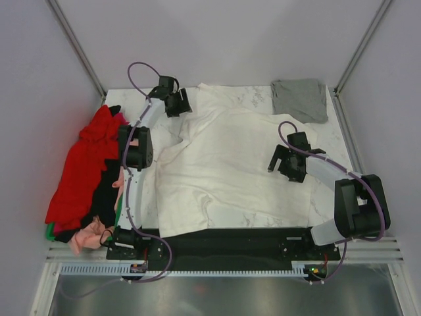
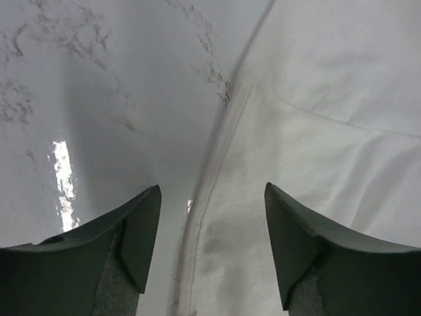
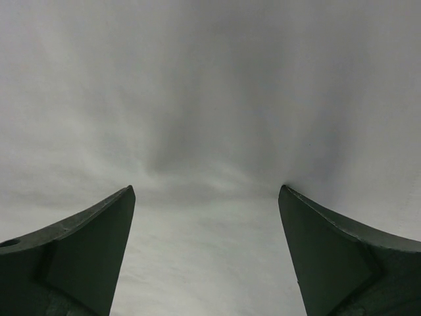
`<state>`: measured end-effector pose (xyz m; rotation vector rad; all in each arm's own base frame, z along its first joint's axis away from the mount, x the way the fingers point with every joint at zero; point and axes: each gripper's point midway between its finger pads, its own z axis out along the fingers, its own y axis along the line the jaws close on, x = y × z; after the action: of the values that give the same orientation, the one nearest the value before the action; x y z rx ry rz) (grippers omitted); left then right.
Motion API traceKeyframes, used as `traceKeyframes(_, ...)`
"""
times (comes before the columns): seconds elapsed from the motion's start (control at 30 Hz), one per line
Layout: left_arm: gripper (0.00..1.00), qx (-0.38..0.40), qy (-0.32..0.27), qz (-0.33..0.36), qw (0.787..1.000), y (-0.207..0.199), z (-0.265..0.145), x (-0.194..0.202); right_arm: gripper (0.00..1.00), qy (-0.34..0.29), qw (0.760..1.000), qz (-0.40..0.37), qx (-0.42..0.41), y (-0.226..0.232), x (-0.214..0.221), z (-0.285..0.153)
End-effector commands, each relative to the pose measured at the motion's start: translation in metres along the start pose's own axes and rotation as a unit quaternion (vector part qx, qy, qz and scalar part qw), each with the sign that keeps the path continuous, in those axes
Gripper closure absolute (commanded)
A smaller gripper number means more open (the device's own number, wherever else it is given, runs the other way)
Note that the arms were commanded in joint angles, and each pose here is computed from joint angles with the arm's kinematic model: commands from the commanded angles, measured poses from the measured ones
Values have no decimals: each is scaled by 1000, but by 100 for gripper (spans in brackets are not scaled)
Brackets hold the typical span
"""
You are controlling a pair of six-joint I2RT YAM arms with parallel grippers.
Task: Fold and stack the t-shirts
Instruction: Flatten the tshirt out
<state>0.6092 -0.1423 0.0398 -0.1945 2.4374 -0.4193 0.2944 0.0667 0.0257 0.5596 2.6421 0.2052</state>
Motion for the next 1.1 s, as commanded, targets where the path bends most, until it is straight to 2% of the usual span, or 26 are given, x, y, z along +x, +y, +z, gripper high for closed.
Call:
traceKeyframes(0.0, 32, 4, 48, -44, 998, -2, 1, 29, 2, -12, 1000, -5, -3, 2, -11, -4)
traceKeyframes(0.13, 51, 1, 76, -63, 995, -1, 12, 53, 2, -18, 1000, -7, -11, 6, -14, -11)
traceKeyframes(0.23, 84, 11, 69, -66, 995, -4, 18, 46, 2, -18, 1000, -12, -6, 3, -13, -12)
traceKeyframes(0.3, 98, 7, 46, -66, 997, 0, 15, 27, 2, -12, 1000, -11, 1, -3, -10, -10)
traceKeyframes(0.5, 98, -15, -47, -85, 995, 38, -4, -51, 2, -7, 1000, -14, 11, -12, -5, -7)
traceKeyframes(0.67, 98, -25, -120, -106, 987, 73, -16, -100, 2, 2, 1000, -19, 19, -15, -4, -1)
traceKeyframes(0.7, 96, -25, -130, -105, 986, 75, -18, -106, 2, 3, 1000, -19, 15, -13, -5, 0)
traceKeyframes(0.73, 87, -23, -138, -97, 985, 75, -21, -112, 2, 5, 1000, -19, 13, -12, -5, 1)
traceKeyframes(0.8, 43, -29, -159, -87, 983, 76, -28, -123, 2, 5, 1000, -18, 8, -9, -6, 0)
traceKeyframes(0.83, 15, -20, -168, -74, 983, 69, -39, -132, 2, 3, 1000, -19, 4, -7, -8, -1)
traceKeyframes(0.87, 1, -14, -171, -69, 983, 65, -44, -135, 2, 2, 1000, -21, 2, -6, -8, -2)
traceKeyframes(0.93, 0, -1, -167, -65, 984, 57, -57, -136, 2, -4, 1000, -24, 0, -6, -11, -6)
traceKeyframes(0.97, 0, 13, -179, -61, 982, 43, -85, -148, 2, -7, 1000, -27, -3, -5, -12, -8)
traceKeyframes(1.03, 0, 4, -151, -80, 985, 45, -95, -127, 2, -15, 999, -28, 2, -6, -16, -16)
traceKeyframes(1.07, 0, 9, -175, -79, 981, 31, -140, -140, 2, -20, 999, -28, 2, -6, -17, -19)
